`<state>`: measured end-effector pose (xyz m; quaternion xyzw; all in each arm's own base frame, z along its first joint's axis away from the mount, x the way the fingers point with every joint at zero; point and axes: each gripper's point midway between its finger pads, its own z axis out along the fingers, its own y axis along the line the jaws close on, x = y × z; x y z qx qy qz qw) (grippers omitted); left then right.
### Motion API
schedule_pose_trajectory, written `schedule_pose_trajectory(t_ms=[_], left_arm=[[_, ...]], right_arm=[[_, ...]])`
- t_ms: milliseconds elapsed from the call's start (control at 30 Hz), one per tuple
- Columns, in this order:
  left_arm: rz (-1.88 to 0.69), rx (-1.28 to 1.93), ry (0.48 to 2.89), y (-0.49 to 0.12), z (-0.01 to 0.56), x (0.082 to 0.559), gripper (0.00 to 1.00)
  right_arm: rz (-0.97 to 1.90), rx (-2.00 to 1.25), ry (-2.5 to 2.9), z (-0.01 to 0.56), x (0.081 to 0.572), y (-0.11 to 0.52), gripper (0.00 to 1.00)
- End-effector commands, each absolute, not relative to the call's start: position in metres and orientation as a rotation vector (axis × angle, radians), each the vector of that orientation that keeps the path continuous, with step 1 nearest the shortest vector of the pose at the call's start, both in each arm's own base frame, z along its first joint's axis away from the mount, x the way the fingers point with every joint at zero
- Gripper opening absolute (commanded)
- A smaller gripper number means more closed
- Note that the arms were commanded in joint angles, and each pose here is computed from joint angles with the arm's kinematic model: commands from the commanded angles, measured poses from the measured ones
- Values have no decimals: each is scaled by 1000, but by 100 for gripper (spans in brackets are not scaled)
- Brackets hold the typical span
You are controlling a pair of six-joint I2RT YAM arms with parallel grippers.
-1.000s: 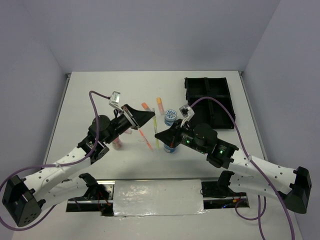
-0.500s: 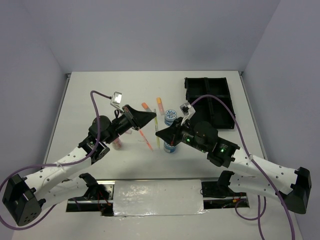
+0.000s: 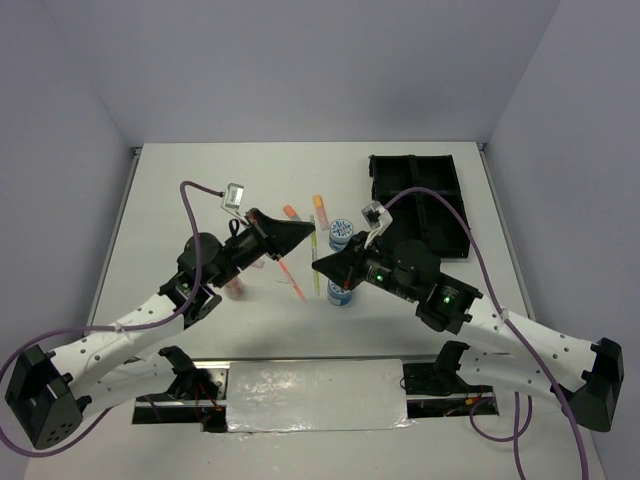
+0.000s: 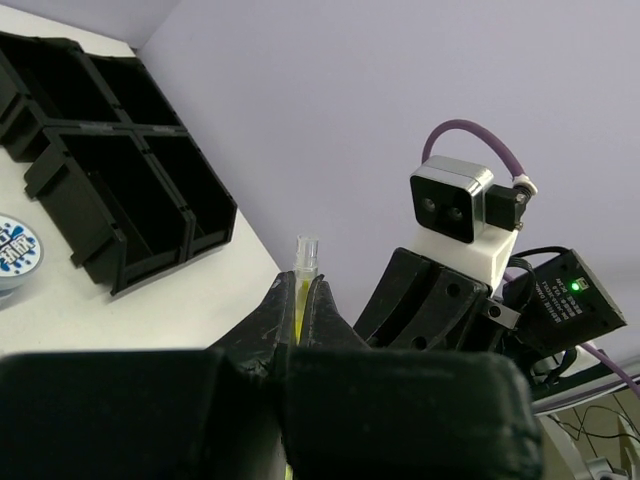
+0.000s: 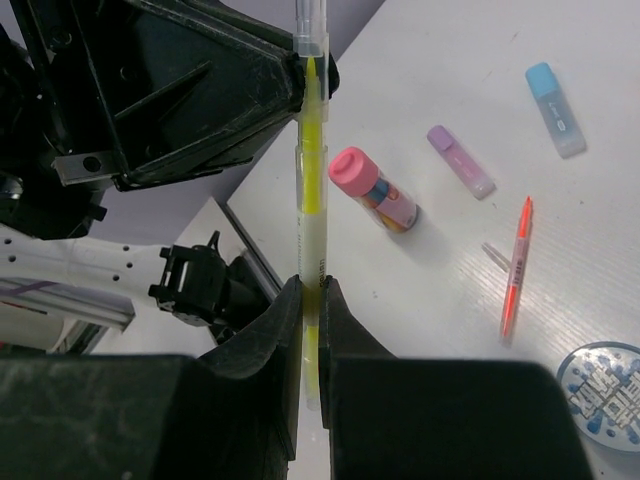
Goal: Sort the stationery into containers
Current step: Close the pen cap on the pen.
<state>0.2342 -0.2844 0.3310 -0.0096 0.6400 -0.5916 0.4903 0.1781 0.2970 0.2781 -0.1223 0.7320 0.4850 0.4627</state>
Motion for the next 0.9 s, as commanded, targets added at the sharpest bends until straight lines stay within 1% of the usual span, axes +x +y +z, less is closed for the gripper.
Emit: schedule_pose_trajectory(t_ms=[0, 167, 333, 533, 867], left_arm=[[-1482, 92, 1585, -299, 321, 215, 0], [-1496, 140, 1566, -304, 322, 210, 0], [-1466, 181, 1591, -305, 318, 208, 0], [-1454, 276, 1605, -310, 316, 202, 0], [-1491, 280, 1611, -316, 312, 198, 0]], right_arm=[[1260, -205, 1493, 364, 194, 287, 0], [1287, -182, 1447, 376, 192, 282, 0], [1227, -193, 1419, 390, 192, 266, 0], [1172, -250, 1452, 387, 193, 261, 0], [1198, -223, 1411, 391, 197, 261, 0]])
